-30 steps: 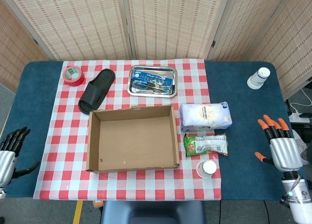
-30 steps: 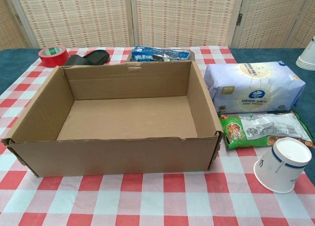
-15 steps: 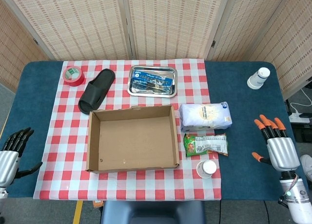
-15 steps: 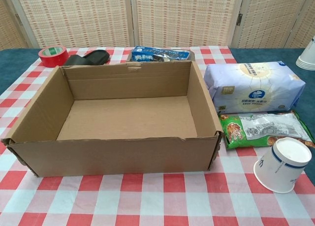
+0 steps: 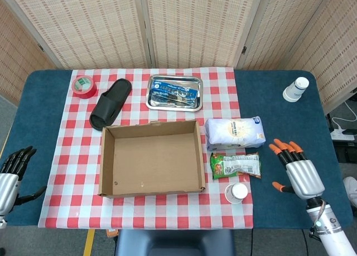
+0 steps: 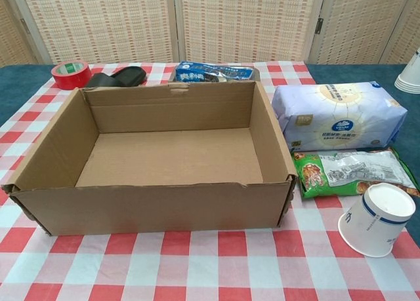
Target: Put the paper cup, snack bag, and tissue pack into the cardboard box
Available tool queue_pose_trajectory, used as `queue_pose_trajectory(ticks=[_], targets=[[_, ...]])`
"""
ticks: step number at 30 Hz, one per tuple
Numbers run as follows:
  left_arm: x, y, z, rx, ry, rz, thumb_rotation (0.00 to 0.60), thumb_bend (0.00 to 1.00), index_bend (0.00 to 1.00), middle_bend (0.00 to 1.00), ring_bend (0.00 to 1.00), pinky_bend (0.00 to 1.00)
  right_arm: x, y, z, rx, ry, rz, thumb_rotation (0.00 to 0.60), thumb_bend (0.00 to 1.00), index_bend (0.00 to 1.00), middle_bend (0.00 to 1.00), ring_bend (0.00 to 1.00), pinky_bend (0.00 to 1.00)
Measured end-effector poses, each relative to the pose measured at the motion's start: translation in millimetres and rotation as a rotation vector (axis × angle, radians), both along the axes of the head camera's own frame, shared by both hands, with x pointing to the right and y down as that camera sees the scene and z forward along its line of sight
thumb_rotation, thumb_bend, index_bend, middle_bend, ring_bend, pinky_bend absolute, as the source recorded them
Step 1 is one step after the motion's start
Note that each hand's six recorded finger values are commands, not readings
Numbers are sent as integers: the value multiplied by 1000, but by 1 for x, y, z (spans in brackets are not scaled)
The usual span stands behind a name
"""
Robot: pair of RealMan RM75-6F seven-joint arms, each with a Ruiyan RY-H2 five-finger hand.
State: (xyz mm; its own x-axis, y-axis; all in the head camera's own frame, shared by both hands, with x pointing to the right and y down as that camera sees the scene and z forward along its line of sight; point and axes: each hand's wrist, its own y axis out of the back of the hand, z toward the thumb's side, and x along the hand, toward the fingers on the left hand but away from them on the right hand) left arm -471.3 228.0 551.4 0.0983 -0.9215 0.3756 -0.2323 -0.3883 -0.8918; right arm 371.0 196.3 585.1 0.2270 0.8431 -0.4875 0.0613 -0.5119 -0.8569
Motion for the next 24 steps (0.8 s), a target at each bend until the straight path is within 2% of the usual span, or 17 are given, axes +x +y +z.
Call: queue_pose_trajectory(ticks=[8, 11, 18, 24], targets=[[1, 0, 0, 3, 1, 3, 600, 181, 0, 0, 0, 80, -44, 19, -15, -25, -53, -150, 600, 0, 190, 100, 76, 238], [1, 0, 0, 2, -1, 3, 600, 182, 0, 0, 0, 80, -53, 27, -18, -46, -64, -178, 600, 0, 213, 105, 81, 245], [1, 2, -1, 2, 2, 4, 600, 183, 0, 0, 0, 80, -59, 43, 0, -122, -62, -196, 600, 0, 215, 107, 81, 245], [0, 2, -2, 5, 4, 0, 600, 182, 0, 0, 0, 79, -62, 45, 10, -146, -67, -203, 600, 0, 237, 122, 86, 247]])
